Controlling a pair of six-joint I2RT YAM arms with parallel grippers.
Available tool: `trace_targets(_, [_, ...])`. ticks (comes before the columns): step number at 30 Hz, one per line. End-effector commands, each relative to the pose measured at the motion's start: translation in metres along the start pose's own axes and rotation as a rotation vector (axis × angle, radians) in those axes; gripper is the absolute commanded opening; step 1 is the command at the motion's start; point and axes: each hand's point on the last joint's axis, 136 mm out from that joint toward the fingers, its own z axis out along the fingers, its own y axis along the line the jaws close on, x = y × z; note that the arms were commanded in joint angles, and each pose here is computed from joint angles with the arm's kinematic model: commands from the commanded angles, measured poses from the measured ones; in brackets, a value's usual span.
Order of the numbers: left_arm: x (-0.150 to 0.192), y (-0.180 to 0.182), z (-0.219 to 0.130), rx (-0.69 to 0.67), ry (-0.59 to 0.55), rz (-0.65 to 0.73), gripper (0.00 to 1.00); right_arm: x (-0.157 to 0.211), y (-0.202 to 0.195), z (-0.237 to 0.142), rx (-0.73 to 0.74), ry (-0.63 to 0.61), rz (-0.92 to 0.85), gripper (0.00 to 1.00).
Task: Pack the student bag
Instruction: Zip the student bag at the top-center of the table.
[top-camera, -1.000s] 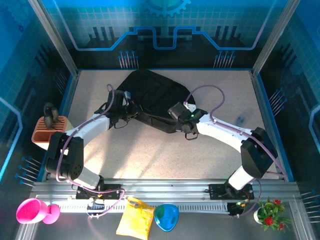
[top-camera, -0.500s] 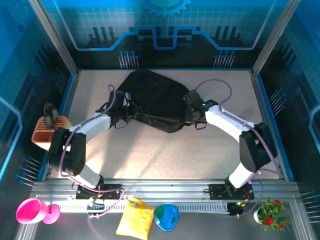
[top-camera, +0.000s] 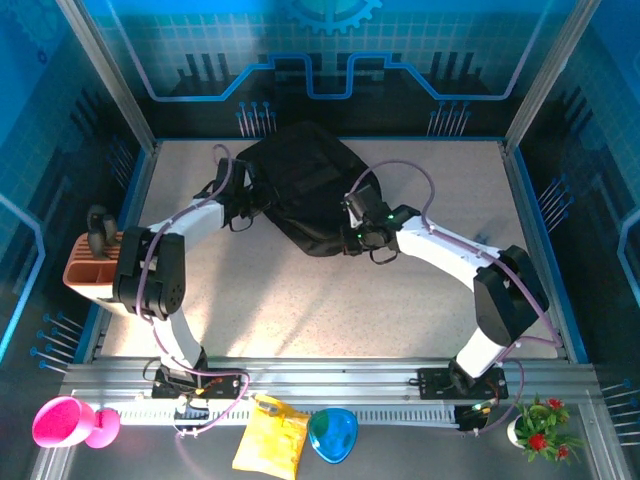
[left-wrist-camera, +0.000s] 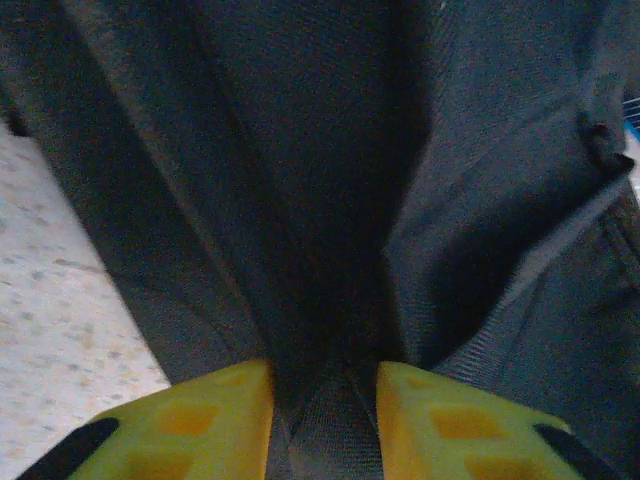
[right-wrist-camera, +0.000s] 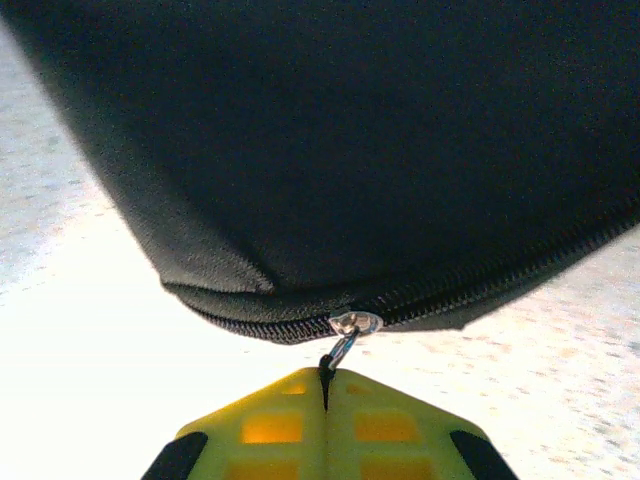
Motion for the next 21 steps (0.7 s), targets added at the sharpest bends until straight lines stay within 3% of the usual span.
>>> trace_targets(1, [0.0, 0.006, -0.016, -0.05, -0.018, -0.025, 0.47, -0.023, 0.052, -0.008, -0.169, -0.06, -0.052, 0.0])
trace_targets(11, [0.057, 0.022, -0.064, 0.007, 0.018, -0.217, 0.67, -0.043, 0.115, 0.006, -0.348, -0.064, -0.107, 0.0])
trace_targets(21, [0.11, -0.02, -0.06, 0.242, 0.18, -0.366, 0.74, -0.031, 0.134, 0.015, -0.431, -0.02, -0.116, 0.0])
